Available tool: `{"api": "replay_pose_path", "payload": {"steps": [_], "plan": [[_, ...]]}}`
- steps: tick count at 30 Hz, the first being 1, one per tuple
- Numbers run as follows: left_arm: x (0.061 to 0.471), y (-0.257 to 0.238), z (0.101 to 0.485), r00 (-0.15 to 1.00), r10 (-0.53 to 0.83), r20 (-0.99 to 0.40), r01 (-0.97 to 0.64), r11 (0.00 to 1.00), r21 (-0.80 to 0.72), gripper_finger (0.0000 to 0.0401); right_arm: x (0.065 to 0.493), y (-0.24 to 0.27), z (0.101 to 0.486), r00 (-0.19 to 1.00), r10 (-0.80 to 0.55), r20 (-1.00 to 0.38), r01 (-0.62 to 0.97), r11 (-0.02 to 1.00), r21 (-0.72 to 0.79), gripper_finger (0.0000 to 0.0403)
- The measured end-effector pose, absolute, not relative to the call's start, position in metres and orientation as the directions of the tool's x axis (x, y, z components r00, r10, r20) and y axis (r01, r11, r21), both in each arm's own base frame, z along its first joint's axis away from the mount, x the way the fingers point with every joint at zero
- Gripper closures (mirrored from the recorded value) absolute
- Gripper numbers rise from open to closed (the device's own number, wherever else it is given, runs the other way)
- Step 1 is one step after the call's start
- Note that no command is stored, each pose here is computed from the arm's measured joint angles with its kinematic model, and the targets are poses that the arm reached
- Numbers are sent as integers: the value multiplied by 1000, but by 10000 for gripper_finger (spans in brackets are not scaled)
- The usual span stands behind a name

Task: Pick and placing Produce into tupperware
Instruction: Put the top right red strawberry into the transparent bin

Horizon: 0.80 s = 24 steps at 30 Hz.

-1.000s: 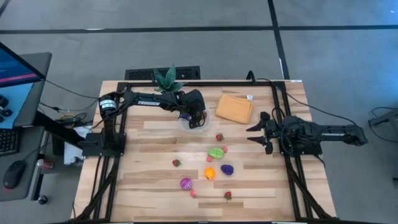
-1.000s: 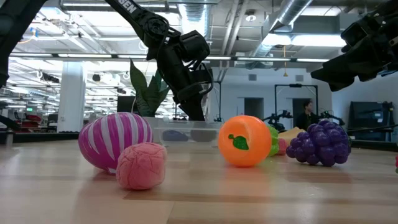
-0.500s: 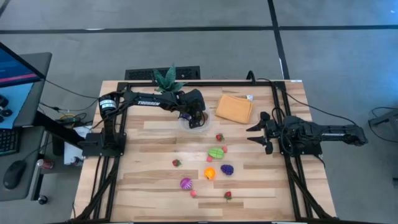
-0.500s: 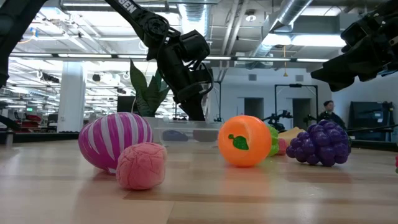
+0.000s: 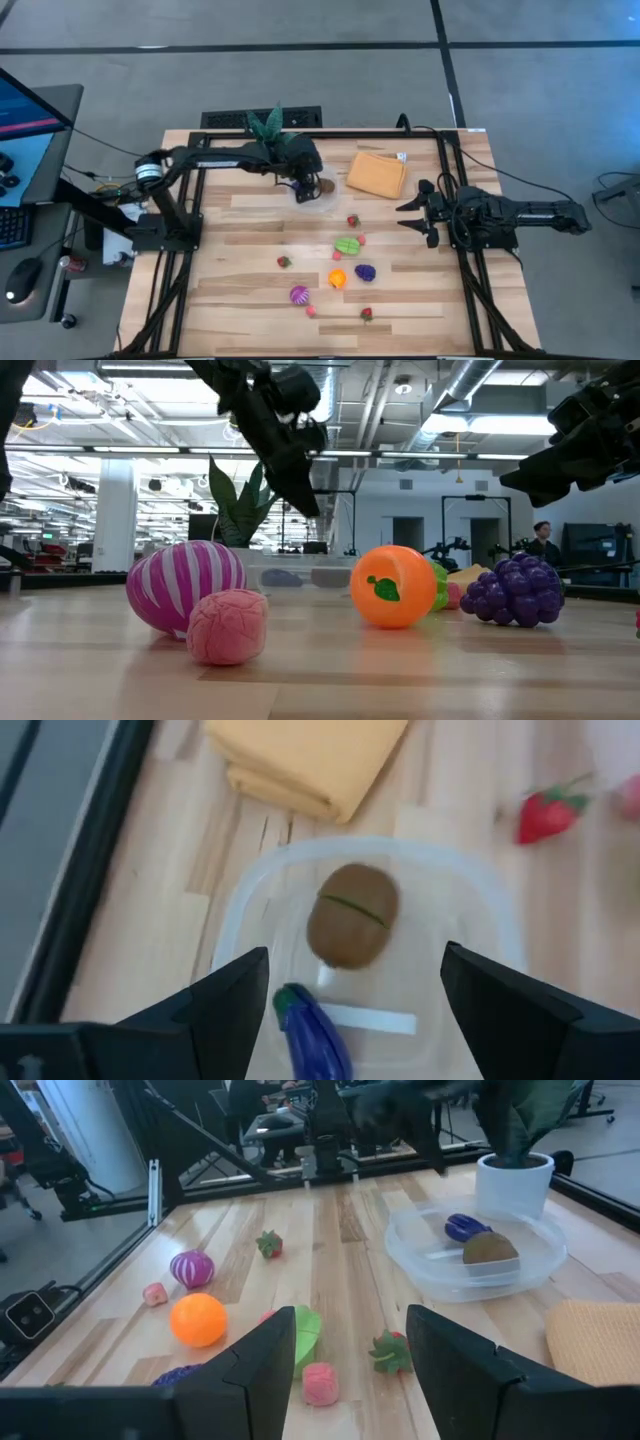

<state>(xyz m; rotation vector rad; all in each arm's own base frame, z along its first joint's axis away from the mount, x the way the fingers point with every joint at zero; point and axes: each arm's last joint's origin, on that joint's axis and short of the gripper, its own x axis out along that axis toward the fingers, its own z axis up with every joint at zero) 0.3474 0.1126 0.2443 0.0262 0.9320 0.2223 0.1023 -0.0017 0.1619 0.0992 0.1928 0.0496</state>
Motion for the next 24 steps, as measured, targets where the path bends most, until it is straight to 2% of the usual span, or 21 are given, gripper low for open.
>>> {"api": "replay_pose_path", "payload": {"steps": [10,17,24], "plan": [[305,57,275,498,99,-861,-147,989,28,115,102,-2,161,978,59,-200,-34,992,124,186],[262,6,269,571,130,-811,-144,988,57,115,102,-2,161,978,57,-202,-32,992,124,186],[213,-33,252,737,181,-651,-190,980,58,115,103,-3,163,984,23,-174,-1,992,123,186]]}}
